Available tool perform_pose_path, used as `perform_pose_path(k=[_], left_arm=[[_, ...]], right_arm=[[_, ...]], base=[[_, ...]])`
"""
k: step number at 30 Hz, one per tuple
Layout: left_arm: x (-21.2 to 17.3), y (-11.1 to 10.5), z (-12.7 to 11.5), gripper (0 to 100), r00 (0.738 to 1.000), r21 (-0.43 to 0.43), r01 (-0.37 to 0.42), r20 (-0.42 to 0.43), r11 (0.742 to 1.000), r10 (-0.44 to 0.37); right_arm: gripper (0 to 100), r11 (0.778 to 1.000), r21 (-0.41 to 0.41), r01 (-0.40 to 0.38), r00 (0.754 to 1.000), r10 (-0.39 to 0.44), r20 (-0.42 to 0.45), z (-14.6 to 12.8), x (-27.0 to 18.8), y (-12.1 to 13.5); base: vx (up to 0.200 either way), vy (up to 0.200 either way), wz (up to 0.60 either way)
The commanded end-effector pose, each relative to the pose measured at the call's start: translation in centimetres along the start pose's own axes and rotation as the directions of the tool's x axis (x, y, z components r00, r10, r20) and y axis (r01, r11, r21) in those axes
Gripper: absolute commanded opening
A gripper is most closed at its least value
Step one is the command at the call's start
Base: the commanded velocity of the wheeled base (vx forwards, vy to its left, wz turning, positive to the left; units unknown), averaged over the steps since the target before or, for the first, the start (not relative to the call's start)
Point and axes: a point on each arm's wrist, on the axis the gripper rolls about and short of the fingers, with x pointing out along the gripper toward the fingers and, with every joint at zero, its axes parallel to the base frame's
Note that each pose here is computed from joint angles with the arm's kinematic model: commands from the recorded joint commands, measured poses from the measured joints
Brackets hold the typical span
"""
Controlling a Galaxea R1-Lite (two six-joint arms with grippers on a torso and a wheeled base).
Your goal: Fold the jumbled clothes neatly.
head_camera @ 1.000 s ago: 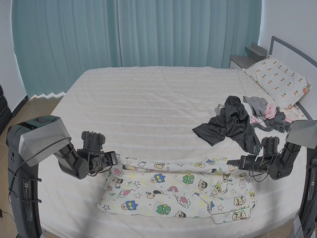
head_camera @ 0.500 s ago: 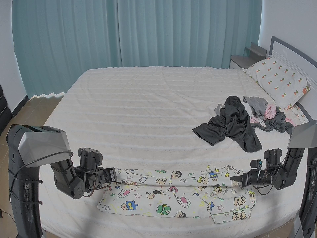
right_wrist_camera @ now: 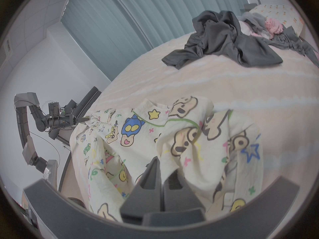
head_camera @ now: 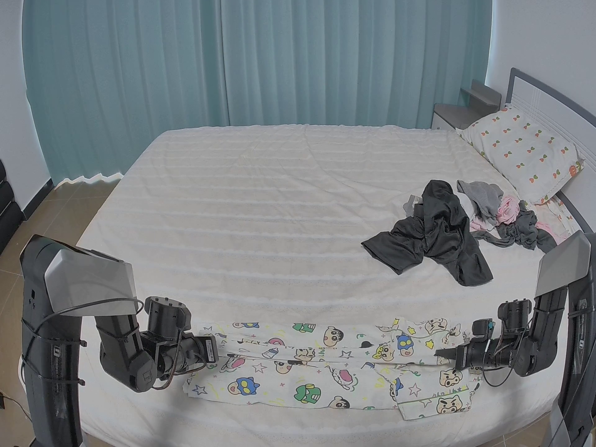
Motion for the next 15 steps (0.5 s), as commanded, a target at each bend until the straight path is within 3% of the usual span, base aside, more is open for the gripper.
perform_pose_path(k=[1,2,3,4,9,15], left_arm=[[0.1,0.1,-0.6,0,1.0,0.002,-0.005,-0.023,1.0,0.005],[0.1,0.1,-0.6,0,1.0,0.003,-0.006,-0.024,1.0,0.006],[0.1,0.1,-0.7,0,1.0,0.002,-0.007,-0.027,1.0,0.007],[0.1,0.1,-0.7,100,1.0,0.002,-0.007,-0.027,1.0,0.007],[-0.2,0.3,-0.9,100,1.0,-0.005,-0.009,-0.022,1.0,0.009],[-1.8,2.1,-1.4,100,0.999,-0.045,-0.028,0.027,0.999,0.03]], right_arm=[[0,1.0,0.016,0.0,1.0,0.0,-0.024,-0.7,0.0,0.0],[0,1.0,0.017,0.001,1.0,-0.001,-0.025,-0.7,0.0,-0.1],[100,1.0,0.019,0.002,1.0,-0.002,-0.023,-0.7,0.0,-0.1],[100,1.0,0.018,0.002,1.0,-0.002,-0.021,-0.7,0.0,-0.1],[100,1.0,0.011,0.01,1.0,-0.01,0.001,-0.2,-0.8,0.2],[100,0.999,0.014,0.036,0.998,-0.037,0.054,0.7,-3.2,0.7]], base=[[0.0,0.0,0.0],[0.0,0.0,0.0],[0.0,0.0,0.0],[0.0,0.0,0.0],[0.0,0.0,0.0],[0.0,0.0,0.0]])
